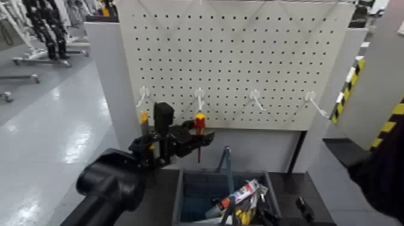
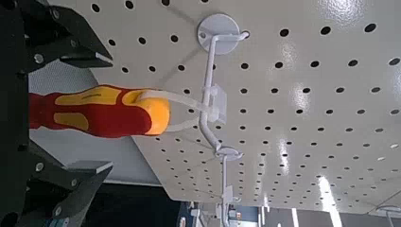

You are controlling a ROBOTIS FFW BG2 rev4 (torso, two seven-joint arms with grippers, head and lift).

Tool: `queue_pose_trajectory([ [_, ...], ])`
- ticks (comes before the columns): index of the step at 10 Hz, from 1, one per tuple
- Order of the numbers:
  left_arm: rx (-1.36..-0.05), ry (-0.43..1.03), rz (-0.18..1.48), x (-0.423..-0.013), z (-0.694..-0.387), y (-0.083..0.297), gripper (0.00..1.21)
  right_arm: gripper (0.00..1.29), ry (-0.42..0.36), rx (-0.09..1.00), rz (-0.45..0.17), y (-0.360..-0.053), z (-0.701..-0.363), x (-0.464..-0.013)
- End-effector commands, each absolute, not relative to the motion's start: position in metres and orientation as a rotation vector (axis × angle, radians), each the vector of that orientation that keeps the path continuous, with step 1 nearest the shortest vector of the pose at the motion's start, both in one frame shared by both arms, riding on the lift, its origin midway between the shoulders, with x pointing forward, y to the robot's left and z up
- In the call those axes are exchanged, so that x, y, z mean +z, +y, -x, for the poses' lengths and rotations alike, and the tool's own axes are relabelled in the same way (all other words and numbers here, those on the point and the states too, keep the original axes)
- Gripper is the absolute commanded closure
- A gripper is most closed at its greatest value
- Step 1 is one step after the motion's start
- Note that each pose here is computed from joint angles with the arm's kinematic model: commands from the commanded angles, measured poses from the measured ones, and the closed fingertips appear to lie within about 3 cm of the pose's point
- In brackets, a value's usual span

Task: Put the red screwdriver into the crate.

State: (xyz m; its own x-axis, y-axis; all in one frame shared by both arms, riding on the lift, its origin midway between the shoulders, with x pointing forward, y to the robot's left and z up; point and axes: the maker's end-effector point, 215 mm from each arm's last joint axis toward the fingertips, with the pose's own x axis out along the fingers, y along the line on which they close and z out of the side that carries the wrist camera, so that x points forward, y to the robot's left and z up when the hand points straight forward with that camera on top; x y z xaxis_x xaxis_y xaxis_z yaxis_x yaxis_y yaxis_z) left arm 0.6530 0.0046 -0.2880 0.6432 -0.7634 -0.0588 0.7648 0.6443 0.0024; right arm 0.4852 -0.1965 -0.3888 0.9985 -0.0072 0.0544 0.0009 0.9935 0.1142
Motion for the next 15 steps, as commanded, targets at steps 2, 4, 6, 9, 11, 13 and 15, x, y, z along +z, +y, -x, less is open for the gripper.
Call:
queue_pose_trajectory([
  [2, -0.855, 0.047, -0.023, -0.285, -0.656, 0.011, 1.16, 0.13, -0.054, -0.005, -0.115, -0.197, -0.485, -0.389],
  [4, -0.852, 0.046, -0.016, -0.287, -0.655, 0.013, 1.16, 0.13, -0.053, -0.007, -0.116, -0.197, -0.485, -0.390],
  [6, -0.861, 0.041, -0.013, -0.285, -0.652, 0.010, 1.16, 0.13, -0.051, -0.009, -0.116, -0.198, -0.485, -0.390],
  [9, -0.885, 0.023, -0.001, -0.277, -0.638, 0.003, 1.16, 0.13, -0.052, -0.012, -0.116, -0.199, -0.485, -0.390],
  [11, -0.878, 0.017, 0.020, -0.272, -0.625, 0.007, 1.16, 0.13, -0.049, -0.013, -0.116, -0.200, -0.484, -0.391],
  [13, -0.872, 0.003, 0.038, -0.259, -0.612, 0.010, 1.16, 0.13, -0.046, -0.013, -0.116, -0.200, -0.484, -0.392],
  [15, -0.872, 0.022, 0.055, -0.254, -0.595, 0.012, 1.16, 0.13, -0.046, -0.013, -0.116, -0.200, -0.485, -0.392],
])
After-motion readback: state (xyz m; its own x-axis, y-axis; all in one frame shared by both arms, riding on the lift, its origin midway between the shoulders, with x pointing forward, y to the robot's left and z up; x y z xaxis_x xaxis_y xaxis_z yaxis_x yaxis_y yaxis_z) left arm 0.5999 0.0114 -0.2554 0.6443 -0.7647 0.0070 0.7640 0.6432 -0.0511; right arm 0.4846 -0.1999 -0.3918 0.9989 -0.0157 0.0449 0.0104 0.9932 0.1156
